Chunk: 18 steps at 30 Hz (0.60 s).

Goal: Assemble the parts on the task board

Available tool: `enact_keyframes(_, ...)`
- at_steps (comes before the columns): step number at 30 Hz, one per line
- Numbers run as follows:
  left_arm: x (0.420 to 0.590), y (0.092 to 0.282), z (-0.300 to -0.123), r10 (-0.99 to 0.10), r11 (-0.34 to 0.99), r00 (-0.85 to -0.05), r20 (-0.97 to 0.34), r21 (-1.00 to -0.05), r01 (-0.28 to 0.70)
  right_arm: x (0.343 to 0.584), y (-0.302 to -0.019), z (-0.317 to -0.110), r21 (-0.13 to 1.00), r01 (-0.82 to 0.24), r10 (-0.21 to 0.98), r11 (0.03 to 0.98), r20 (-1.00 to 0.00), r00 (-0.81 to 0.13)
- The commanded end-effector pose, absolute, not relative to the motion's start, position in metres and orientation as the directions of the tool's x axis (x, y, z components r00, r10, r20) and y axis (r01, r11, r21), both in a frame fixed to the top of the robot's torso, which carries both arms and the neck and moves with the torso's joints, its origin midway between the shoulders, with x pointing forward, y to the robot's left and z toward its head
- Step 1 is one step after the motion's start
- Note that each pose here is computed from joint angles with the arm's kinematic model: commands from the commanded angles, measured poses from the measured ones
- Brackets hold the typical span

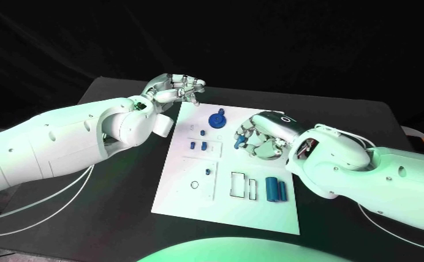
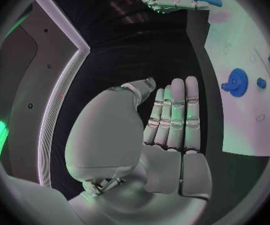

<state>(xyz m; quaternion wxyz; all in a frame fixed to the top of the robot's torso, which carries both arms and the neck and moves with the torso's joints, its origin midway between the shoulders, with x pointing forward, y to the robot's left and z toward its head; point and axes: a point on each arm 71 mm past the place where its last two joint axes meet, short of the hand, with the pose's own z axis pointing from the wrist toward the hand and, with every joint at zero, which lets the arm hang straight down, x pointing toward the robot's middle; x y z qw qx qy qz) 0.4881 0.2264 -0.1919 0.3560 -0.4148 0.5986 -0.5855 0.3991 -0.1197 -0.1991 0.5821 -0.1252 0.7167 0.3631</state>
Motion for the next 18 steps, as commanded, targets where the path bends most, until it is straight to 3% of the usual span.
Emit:
enact_keyframes(1, 0.488, 0.223, -0.191, -0.904, -0.038, -0.422, 0.067, -0.996, -0.077, 0.393, -0.104, -0.201, 0.396, -0.626, 0.254, 0.671, -0.917, -0.307)
enact_keyframes(18, 0.491, 0.216, -0.193, -0.899, -0.040, -0.431, 0.071, -0.996, -0.080, 0.360, -0.034, -0.239, 0.472, -0.689, 0.229, 0.550, -0.879, -0.419)
